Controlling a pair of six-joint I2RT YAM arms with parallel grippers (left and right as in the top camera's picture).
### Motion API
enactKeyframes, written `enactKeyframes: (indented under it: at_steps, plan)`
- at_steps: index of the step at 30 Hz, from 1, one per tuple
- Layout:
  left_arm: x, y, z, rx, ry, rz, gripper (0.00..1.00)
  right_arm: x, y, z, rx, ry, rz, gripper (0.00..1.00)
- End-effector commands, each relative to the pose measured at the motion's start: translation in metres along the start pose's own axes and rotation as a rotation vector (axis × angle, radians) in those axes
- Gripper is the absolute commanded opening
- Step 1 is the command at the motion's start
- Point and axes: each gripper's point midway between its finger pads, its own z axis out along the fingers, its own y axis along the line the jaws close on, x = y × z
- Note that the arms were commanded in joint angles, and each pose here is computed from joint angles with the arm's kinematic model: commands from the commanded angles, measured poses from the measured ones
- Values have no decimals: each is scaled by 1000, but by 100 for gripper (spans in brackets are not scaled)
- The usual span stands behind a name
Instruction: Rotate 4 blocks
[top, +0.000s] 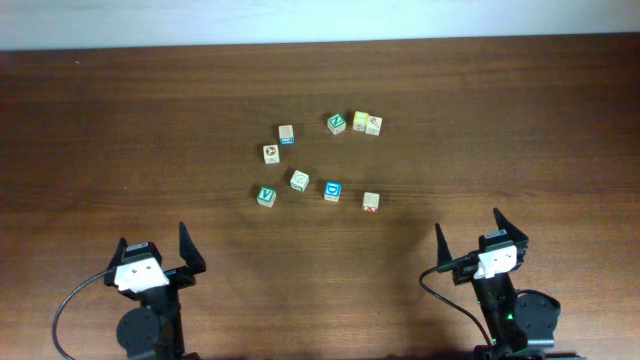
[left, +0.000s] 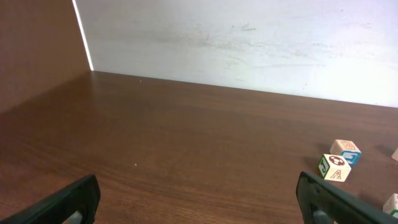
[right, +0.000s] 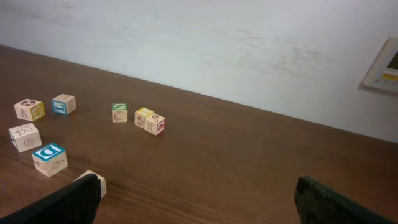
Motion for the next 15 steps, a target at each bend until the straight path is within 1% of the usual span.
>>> enactKeyframes:
  at_steps: [1, 3, 4, 5, 7, 8, 10, 12, 15]
  plan:
    - [2, 2, 0, -9, -1, 18, 99, 3, -4, 0, 24, 4, 1, 99]
    - [2, 2, 0, -9, -1, 18, 99, 3, -3, 0, 17, 2, 3, 99]
    - [2, 2, 0, -7, -1, 17, 99, 1, -3, 0, 18, -4, 40, 99]
    - [1, -5, 0, 30, -5, 13, 99, -5, -2, 0, 5, -28, 67, 99]
    - [-4, -18, -1, 106, -24, 15, 99, -21, 8, -1, -57, -94, 50, 99]
    - [-11, -23, -2, 135, -51, 10, 99, -26, 11, -2, -73, -106, 47, 99]
    - [-28, -26, -4, 158, -100, -78, 99, -46, 17, -8, -118, -151, 32, 99]
    - [-54, -34, -8, 198, -114, -82, 99, -81, 12, -16, -109, -210, 14, 98]
    - [-81, -36, -7, 204, -109, -82, 99, -105, 9, -22, -105, -225, 4, 99]
